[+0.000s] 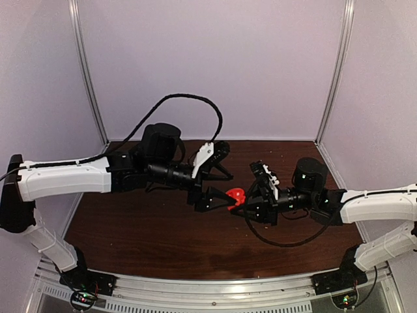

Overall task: Insert the wireless bluetooth earbuds into the charging case
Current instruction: Adjust the right earbud in the right side groove of the charging case.

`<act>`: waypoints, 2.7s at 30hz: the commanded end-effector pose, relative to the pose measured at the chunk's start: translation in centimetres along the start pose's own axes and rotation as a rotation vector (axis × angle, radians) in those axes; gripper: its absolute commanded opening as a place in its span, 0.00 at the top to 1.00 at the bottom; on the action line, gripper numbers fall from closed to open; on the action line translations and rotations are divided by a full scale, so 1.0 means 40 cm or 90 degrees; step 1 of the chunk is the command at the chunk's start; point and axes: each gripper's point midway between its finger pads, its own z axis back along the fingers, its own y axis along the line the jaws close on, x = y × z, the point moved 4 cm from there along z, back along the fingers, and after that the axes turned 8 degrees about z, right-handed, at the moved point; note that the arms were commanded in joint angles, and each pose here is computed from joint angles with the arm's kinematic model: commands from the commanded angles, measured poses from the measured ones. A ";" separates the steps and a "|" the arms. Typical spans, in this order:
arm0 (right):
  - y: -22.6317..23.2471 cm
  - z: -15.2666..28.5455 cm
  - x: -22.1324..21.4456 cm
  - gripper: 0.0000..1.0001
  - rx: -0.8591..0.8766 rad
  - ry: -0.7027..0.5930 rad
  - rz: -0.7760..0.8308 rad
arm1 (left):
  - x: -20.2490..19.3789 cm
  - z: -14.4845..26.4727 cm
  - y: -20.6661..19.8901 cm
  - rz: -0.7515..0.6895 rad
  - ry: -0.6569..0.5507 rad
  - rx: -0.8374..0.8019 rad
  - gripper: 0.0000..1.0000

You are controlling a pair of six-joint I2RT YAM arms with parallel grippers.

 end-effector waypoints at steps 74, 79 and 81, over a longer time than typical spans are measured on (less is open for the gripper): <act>0.007 0.021 0.074 1.00 -0.039 -0.038 0.060 | 0.000 -0.035 0.030 0.079 -0.049 0.047 0.25; 0.005 0.027 0.081 1.00 -0.046 -0.042 0.065 | -0.006 -0.036 0.032 0.086 -0.044 0.053 0.25; 0.003 0.028 0.082 1.00 -0.050 -0.042 0.066 | -0.006 -0.037 0.031 0.086 -0.044 0.053 0.25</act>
